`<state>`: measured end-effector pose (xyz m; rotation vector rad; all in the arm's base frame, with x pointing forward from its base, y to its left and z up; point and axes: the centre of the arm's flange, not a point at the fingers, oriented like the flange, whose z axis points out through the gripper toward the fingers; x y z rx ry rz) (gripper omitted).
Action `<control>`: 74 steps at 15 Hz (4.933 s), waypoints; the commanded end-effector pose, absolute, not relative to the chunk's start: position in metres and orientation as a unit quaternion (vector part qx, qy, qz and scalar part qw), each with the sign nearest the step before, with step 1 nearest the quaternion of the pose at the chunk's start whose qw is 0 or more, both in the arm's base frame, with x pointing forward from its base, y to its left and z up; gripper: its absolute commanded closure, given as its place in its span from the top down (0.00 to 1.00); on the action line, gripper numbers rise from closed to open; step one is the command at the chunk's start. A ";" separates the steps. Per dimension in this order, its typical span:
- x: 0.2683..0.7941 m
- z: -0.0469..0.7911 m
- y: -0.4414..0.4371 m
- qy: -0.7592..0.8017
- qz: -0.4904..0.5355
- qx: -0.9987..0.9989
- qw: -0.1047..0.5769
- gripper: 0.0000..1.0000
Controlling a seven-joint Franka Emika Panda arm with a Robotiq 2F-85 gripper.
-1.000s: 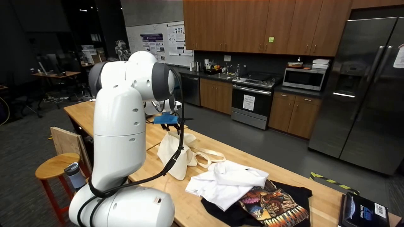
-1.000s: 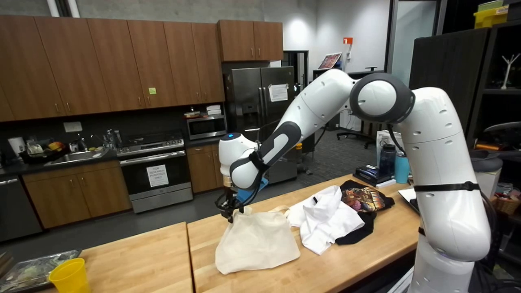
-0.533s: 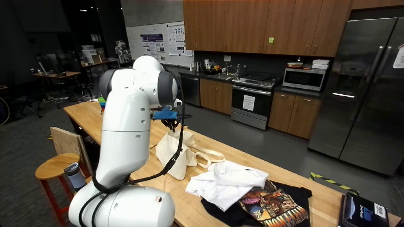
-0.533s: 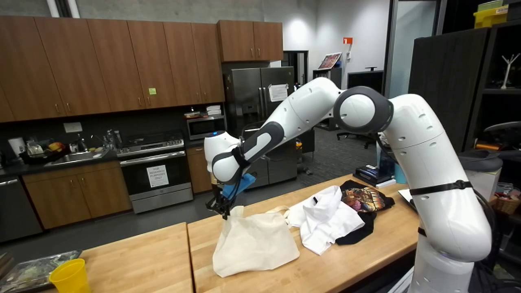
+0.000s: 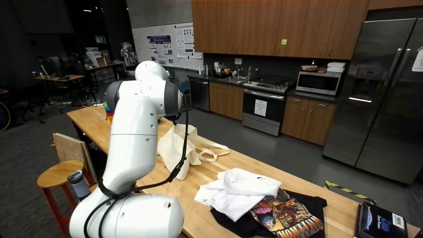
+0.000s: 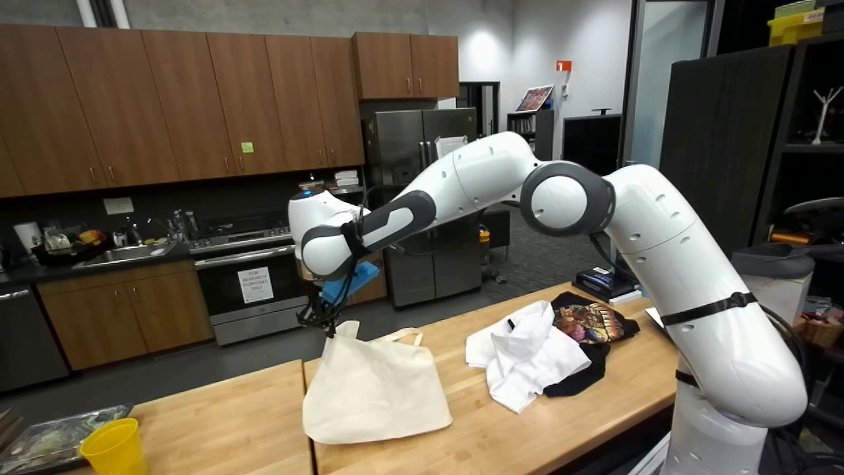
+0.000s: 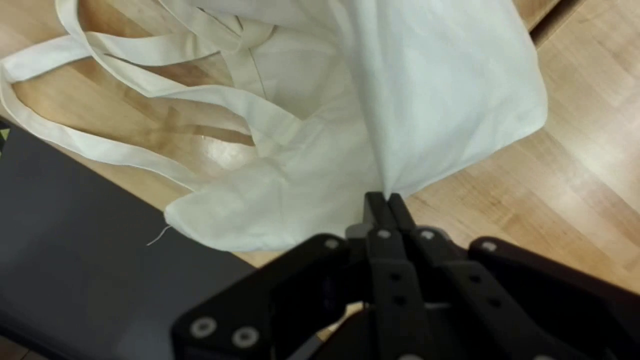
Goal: Move the cream tote bag to the left
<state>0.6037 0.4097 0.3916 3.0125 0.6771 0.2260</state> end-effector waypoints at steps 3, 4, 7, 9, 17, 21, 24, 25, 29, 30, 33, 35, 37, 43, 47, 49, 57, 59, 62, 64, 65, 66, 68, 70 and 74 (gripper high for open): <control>0.646 0.446 0.467 0.271 0.122 0.953 0.063 0.00; 0.652 0.455 0.483 0.288 0.135 0.946 0.069 0.00; 0.651 0.465 0.530 0.343 0.162 0.925 0.029 0.00; 0.645 0.458 0.561 0.374 0.167 0.912 -0.009 0.00; 0.607 0.399 0.596 0.401 0.079 0.902 -0.141 0.00; 0.586 0.398 0.592 0.391 0.023 0.907 -0.157 0.00; 0.576 0.414 0.591 0.390 0.020 0.908 -0.150 0.00; 0.570 0.418 0.590 0.397 0.011 0.909 -0.126 0.00; 0.555 0.430 0.566 0.414 -0.042 0.908 -0.043 0.00; 0.549 0.431 0.555 0.413 -0.061 0.909 -0.024 0.00; 0.544 0.429 0.527 0.395 -0.113 0.912 0.011 0.26; 0.537 0.418 0.527 0.401 -0.107 0.910 -0.001 0.05; 0.539 0.418 0.523 0.398 -0.111 0.911 0.003 0.18; 0.538 0.410 0.522 0.418 -0.135 0.897 0.049 0.52; 0.527 0.414 0.456 0.350 -0.132 0.915 0.149 0.75; 0.514 0.433 0.425 0.303 -0.105 0.931 0.172 0.88; 0.501 0.458 0.406 0.138 -0.094 0.971 0.171 1.00; 0.493 0.462 0.407 0.107 -0.113 0.973 0.172 1.00; 0.542 0.473 0.450 0.112 -0.116 0.969 0.186 1.00; 0.540 0.475 0.449 0.105 -0.119 0.970 0.187 1.00; 0.540 0.476 0.449 0.105 -0.118 0.970 0.187 1.00; 0.540 0.477 0.449 0.105 -0.118 0.970 0.186 1.00; 0.540 0.478 0.449 0.104 -0.118 0.970 0.186 1.00; 0.534 0.477 0.448 0.169 -0.137 0.952 0.213 1.00; 0.507 0.485 0.409 0.254 -0.161 0.918 0.260 1.00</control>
